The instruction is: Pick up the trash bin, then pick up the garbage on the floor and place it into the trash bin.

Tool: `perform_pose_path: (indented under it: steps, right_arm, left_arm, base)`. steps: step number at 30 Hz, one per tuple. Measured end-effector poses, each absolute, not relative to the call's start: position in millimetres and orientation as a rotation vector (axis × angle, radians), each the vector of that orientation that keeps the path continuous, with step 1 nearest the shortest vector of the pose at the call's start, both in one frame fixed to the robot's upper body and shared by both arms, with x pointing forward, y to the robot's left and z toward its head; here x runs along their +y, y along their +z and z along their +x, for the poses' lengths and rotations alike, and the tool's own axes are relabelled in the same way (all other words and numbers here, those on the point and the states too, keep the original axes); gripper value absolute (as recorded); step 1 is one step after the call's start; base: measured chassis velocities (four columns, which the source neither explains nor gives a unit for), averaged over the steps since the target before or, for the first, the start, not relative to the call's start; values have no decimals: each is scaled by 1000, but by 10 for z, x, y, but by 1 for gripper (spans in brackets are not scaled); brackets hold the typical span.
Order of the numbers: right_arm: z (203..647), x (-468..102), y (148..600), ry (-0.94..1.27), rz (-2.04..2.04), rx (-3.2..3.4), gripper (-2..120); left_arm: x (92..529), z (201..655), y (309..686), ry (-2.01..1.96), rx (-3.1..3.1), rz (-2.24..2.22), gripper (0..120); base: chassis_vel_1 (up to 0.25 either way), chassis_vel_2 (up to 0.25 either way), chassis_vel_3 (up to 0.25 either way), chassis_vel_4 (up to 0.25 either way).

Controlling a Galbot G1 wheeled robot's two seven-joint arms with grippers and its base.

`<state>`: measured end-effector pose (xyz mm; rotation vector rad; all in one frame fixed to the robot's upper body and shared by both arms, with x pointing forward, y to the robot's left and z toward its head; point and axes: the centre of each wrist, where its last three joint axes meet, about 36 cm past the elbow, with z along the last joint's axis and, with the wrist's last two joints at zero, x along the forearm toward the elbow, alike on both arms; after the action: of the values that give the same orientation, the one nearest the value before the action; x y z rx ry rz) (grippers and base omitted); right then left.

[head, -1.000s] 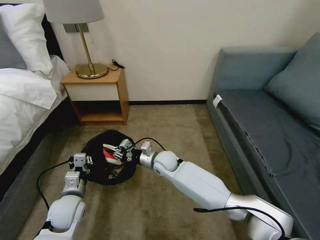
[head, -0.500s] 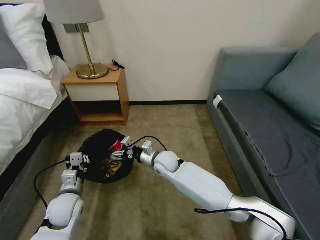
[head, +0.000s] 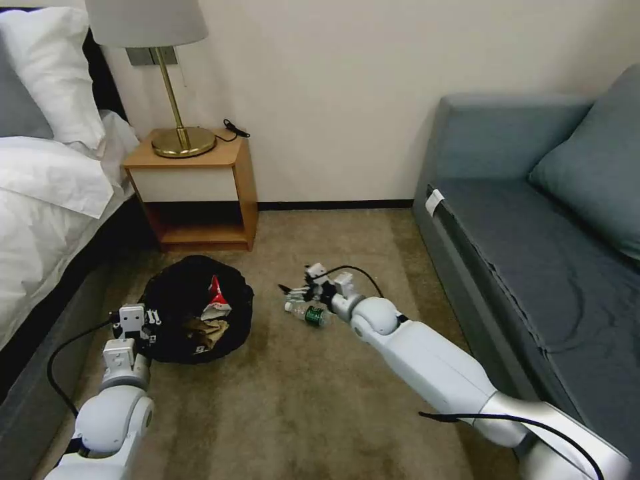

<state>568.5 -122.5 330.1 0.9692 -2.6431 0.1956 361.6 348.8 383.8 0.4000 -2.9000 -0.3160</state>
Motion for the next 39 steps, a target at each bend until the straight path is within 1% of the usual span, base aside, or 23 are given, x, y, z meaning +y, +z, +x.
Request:
perform_pose_path:
  steps: [15, 27, 39]
  right_arm:
    - [5747, -1434, 3014, 187, 937, -2576, 100]
    - [5755, -1464, 2957, 185, 942, -2573, 100]
    - [5720, -1466, 2905, 195, 950, -2563, 100]
  left_arm:
    - [3542, 3689, 3791, -318, -2891, 413, 4]
    - [3527, 3717, 3770, -316, -2889, 405, 4]
    - [3528, 3701, 3770, -319, -2888, 402, 4]
  base:
    - [0, 0, 0, 0]
    - [0, 0, 0, 0]
    - [-44, 52, 52, -45]
